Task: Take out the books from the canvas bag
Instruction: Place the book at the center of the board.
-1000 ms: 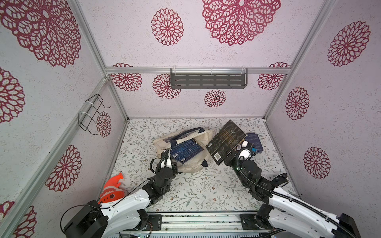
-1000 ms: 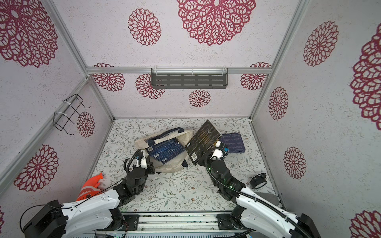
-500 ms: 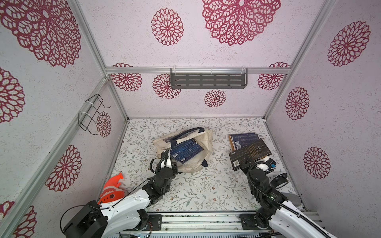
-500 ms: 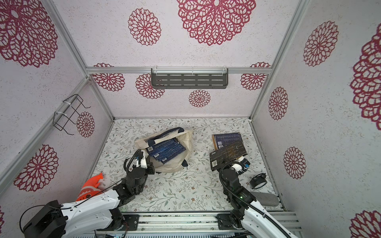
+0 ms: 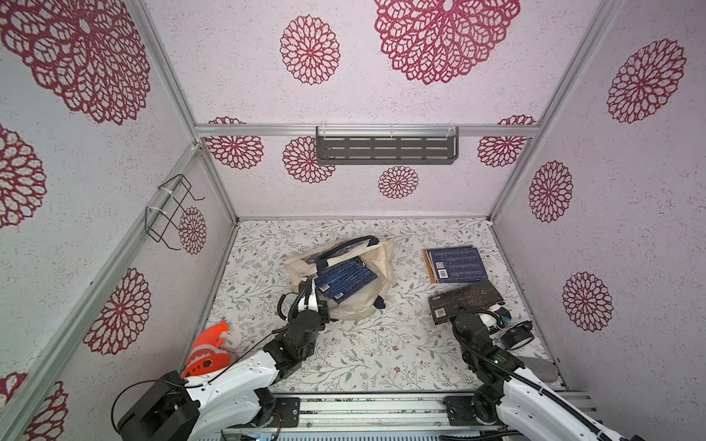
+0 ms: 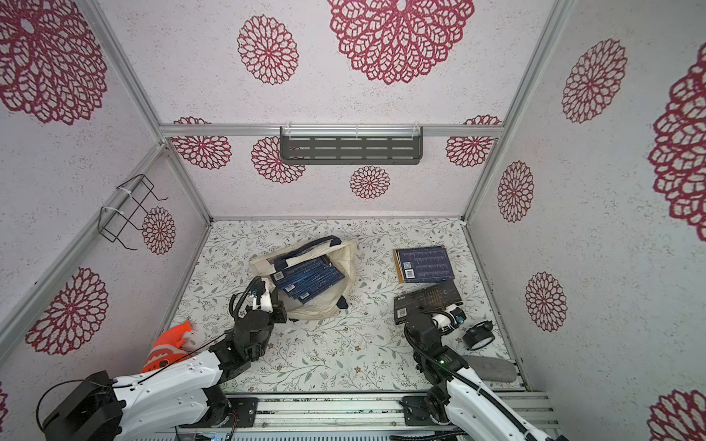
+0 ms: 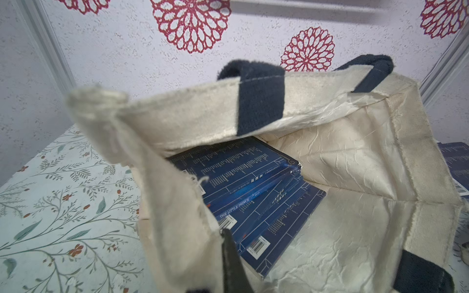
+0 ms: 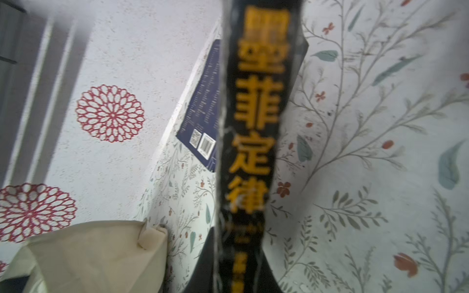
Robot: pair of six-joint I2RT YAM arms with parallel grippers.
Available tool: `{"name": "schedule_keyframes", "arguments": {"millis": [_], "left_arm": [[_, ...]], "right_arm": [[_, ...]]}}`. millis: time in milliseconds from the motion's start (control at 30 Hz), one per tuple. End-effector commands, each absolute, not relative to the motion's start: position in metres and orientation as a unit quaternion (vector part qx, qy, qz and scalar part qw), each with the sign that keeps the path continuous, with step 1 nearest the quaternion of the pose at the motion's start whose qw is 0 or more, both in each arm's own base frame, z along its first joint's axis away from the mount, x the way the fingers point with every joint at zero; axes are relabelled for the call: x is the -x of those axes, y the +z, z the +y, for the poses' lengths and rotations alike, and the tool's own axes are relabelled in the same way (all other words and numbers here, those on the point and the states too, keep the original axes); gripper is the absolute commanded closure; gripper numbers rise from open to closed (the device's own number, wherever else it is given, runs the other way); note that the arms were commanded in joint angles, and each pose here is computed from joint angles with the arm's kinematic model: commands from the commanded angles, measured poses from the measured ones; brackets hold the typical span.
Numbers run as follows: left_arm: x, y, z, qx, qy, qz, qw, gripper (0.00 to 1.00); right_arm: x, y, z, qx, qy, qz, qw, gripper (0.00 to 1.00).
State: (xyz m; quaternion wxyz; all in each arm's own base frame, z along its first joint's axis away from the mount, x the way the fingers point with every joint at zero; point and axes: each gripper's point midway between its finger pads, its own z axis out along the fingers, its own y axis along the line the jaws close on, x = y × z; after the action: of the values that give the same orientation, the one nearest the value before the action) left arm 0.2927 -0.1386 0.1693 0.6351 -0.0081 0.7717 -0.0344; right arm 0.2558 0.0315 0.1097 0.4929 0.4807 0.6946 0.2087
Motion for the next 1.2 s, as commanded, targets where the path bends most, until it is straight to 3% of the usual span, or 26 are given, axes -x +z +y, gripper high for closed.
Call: {"name": "schedule_keyframes", "arguments": {"millis": [0,300,567,1167], "left_arm": [[-0.293,0.186,-0.145,0.015,-0.054,0.76,0.648,1.0],[-0.293,0.185,-0.146,0.014,-0.055,0.761,0.646,1.0],[-0.294,0.182,-0.147,0.01,-0.053,0.764,0.643,1.0],[-0.295,0.181,-0.148,0.009,-0.051,0.765,0.642,1.0]], "right_arm": [[-0.264,0.122,0.028,-0.524,0.246,0.648,0.495,1.0],[-0.274,0.092,0.022,-0.548,0.243,0.657,0.457,1.0],[-0.283,0.074,0.018,-0.564,0.239,0.661,0.433,0.83],[-0.32,0.06,0.018,-0.552,0.228,0.69,0.41,0.79]]}}
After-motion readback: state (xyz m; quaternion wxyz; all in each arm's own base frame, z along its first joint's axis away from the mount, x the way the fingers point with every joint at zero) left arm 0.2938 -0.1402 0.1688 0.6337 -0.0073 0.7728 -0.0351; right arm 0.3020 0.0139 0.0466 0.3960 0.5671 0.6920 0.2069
